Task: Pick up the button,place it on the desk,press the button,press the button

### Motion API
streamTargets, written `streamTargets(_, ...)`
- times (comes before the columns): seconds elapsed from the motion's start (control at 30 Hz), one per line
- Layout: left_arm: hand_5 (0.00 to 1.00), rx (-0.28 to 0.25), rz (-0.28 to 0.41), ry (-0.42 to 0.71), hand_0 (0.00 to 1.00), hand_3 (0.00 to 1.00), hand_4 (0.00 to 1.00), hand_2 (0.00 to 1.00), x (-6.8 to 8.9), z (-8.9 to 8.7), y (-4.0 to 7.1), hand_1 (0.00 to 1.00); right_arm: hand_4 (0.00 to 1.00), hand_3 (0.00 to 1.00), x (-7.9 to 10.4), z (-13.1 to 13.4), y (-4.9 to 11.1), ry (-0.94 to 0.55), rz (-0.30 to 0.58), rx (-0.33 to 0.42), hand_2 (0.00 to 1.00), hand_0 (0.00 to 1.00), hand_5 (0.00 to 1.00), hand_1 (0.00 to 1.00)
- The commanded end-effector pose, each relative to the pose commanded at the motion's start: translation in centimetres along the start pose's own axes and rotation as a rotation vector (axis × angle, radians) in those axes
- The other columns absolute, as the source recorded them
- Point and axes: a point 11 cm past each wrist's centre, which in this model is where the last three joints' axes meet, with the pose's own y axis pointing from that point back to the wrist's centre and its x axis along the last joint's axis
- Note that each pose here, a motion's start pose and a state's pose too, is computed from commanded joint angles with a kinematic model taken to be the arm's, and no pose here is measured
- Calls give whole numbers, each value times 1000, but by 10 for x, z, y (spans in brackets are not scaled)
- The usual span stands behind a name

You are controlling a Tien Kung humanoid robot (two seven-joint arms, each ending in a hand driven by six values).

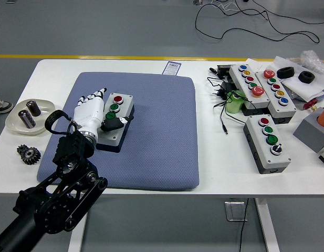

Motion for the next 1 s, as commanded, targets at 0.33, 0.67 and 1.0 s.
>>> streamTargets(0.33, 606, 25, -31, -35, 907, 998, 998, 998, -5, -7, -6, 998, 423, 587, 0, 0, 0, -2, 1, 0, 680, 658, 264, 664)
streamTargets(0.67, 588, 2, -130, -109, 898, 998, 998, 998, -8, 2, -5, 998, 423, 587, 0, 1, 0, -5, 1, -1, 679, 658, 265, 665)
streamTargets(1.0, 573, -27, -226, -182, 887, 998, 998, 998, -8, 11, -2, 998, 423, 587, 2, 3, -1, -4, 5, -5, 678, 657, 265, 664)
